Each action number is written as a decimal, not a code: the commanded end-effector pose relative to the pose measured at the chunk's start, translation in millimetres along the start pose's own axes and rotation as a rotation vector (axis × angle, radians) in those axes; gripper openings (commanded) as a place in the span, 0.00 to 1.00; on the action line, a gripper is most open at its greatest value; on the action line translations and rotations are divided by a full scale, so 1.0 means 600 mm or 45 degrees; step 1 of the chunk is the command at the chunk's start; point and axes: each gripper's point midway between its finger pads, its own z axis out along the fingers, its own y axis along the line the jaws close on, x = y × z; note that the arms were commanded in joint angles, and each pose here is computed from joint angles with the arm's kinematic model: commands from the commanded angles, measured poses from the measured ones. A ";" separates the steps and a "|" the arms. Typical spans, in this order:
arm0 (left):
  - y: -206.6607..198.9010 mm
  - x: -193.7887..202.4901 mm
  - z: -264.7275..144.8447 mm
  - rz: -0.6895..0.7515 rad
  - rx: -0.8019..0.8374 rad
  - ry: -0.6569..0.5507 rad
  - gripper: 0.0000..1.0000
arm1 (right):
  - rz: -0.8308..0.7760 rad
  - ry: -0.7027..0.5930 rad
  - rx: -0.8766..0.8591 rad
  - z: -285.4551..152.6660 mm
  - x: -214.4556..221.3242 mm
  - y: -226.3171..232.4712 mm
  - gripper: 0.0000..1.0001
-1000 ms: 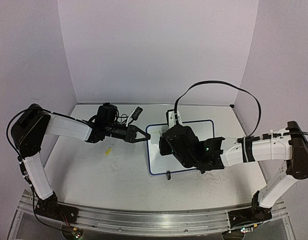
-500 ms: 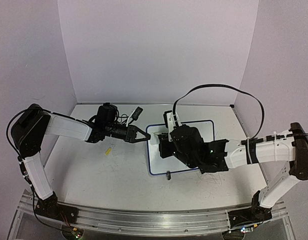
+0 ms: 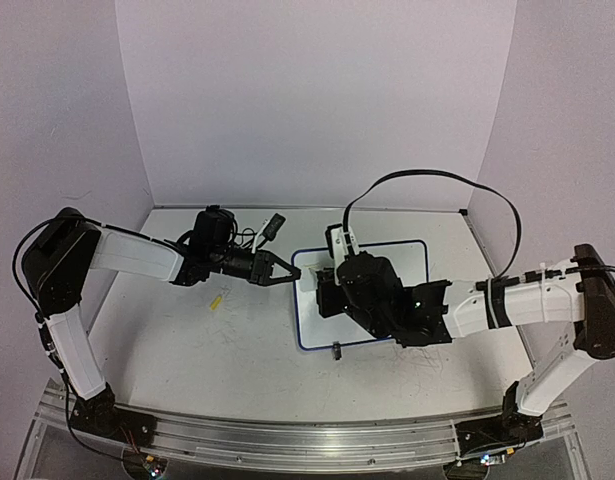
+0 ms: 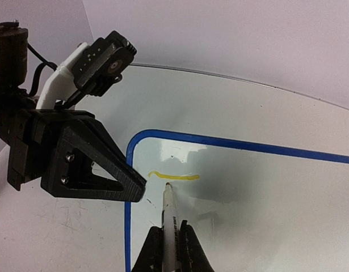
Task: Write a sentence on the whiteboard
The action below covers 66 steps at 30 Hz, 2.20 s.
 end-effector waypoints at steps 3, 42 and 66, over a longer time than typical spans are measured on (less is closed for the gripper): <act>-0.029 -0.005 -0.007 0.004 0.035 -0.005 0.00 | 0.018 -0.026 0.058 0.008 -0.019 -0.003 0.00; -0.031 -0.005 -0.009 0.008 0.037 -0.006 0.00 | 0.137 0.019 -0.098 -0.043 0.002 -0.003 0.00; -0.034 -0.005 -0.009 0.013 0.042 -0.005 0.00 | 0.156 -0.037 -0.063 -0.020 -0.016 -0.027 0.00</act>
